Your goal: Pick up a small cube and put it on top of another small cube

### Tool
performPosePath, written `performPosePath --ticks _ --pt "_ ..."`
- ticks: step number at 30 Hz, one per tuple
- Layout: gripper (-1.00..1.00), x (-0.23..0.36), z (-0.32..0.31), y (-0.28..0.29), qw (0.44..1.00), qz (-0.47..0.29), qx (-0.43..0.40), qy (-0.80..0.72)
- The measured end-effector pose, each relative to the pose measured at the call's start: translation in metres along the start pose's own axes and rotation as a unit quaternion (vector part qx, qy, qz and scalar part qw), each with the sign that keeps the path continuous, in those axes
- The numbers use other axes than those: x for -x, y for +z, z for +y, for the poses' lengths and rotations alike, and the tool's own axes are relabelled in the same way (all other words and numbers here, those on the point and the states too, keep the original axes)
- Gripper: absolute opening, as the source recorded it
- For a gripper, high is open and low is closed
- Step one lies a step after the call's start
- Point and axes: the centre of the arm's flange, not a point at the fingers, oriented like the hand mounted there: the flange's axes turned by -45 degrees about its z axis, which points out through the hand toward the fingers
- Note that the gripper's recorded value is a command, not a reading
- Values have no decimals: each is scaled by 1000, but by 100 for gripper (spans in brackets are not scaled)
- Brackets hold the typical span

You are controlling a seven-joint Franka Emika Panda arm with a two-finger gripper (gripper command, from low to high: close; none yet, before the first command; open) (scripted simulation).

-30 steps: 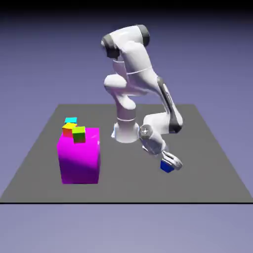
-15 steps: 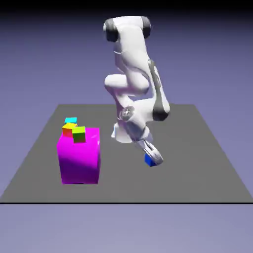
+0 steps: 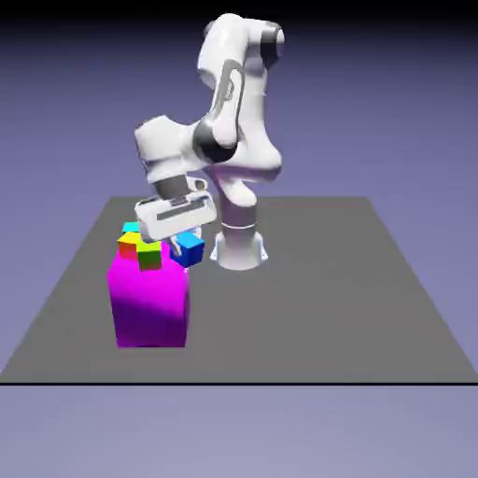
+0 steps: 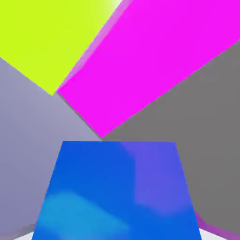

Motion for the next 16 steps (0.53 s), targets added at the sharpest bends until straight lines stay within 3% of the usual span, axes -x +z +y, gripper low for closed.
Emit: performPosePath --ticks 6,8,12,13,16 --pt "-100 -50 -9 -75 981 -45 -62 177" --pt "-100 -53 -7 -75 980 -42 -60 183" --pt "-100 -58 -12 -17 980 -44 -59 182" --pt "100 -59 -12 -8 980 -43 -60 183" --pt "100 -57 -12 -23 980 -45 -58 182"
